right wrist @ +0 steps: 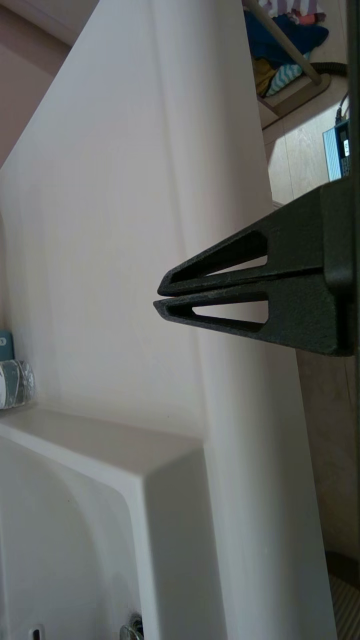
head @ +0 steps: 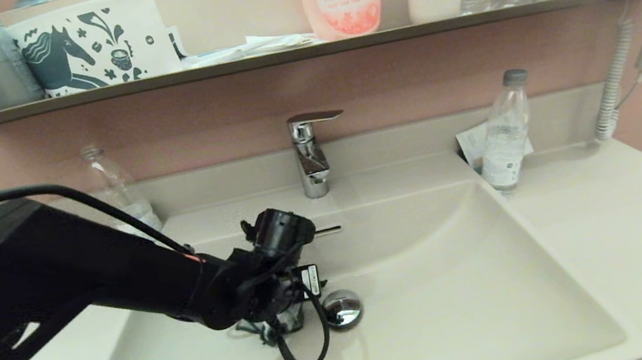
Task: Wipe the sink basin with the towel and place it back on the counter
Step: Wipe the sink
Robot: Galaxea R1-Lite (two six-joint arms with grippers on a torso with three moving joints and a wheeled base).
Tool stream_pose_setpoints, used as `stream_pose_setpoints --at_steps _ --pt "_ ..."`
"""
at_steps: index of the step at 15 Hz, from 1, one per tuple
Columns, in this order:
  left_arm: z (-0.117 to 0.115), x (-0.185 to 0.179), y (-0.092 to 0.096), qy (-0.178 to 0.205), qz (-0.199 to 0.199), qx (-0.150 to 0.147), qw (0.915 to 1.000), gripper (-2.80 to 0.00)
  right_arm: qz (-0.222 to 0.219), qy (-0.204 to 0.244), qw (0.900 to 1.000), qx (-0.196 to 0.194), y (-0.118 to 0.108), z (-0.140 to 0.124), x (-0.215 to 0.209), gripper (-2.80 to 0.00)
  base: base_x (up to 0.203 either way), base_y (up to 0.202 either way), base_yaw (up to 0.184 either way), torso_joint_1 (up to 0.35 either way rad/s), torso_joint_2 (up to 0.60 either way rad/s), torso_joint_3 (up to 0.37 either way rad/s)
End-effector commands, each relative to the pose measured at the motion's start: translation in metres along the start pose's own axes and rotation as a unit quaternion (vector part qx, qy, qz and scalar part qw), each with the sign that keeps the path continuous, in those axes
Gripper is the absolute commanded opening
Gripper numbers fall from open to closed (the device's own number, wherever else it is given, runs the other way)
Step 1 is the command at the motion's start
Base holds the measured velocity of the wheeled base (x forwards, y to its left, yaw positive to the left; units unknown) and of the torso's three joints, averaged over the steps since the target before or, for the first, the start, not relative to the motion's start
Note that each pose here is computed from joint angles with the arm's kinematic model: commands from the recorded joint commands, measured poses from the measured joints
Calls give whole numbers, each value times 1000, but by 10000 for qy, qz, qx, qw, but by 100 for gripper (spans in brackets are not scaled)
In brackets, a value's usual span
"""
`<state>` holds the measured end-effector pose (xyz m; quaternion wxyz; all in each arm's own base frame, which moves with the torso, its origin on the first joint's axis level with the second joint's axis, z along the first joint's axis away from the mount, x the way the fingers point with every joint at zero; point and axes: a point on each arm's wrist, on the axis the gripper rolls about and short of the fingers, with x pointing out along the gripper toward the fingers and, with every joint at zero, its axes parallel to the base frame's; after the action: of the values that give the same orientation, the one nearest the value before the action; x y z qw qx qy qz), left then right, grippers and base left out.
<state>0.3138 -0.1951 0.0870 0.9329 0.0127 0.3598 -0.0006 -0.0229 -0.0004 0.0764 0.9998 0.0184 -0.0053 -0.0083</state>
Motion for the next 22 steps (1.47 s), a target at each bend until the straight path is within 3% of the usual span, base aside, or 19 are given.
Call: stream_pose_setpoints --at_steps 1,4,8,11,14,15,19,22 --pt "-2 13 -17 -152 -59 33 9999 -280 -1 5 10000 0 0 0 0 -280 0 0 0 0 0 0" --pt "5 16 -48 -459 -263 -184 9984 -280 -1 5 10000 0 0 0 0 -280 0 0 0 0 0 0" --pt "-15 -4 -101 -410 -832 -113 9956 -280 -1 5 10000 0 0 0 0 -280 0 0 0 0 0 0" --pt "-16 -20 -140 -556 -1185 -96 9914 -280 -1 5 10000 0 0 0 0 -280 0 0 0 0 0 0" --pt "-19 -37 -171 -452 -1337 -1 9900 -280 -1 5 10000 0 0 0 0 -280 0 0 0 0 0 0" --pt "-25 -51 -180 -263 -1352 84 9904 -280 -1 5 10000 0 0 0 0 -280 0 0 0 0 0 0" --pt "-49 -106 -190 441 -1263 177 9909 -280 -1 5 10000 0 0 0 0 -280 0 0 0 0 0 0" --pt "-70 -114 -177 799 -955 397 9914 -280 -1 5 10000 0 0 0 0 -280 0 0 0 0 0 0"
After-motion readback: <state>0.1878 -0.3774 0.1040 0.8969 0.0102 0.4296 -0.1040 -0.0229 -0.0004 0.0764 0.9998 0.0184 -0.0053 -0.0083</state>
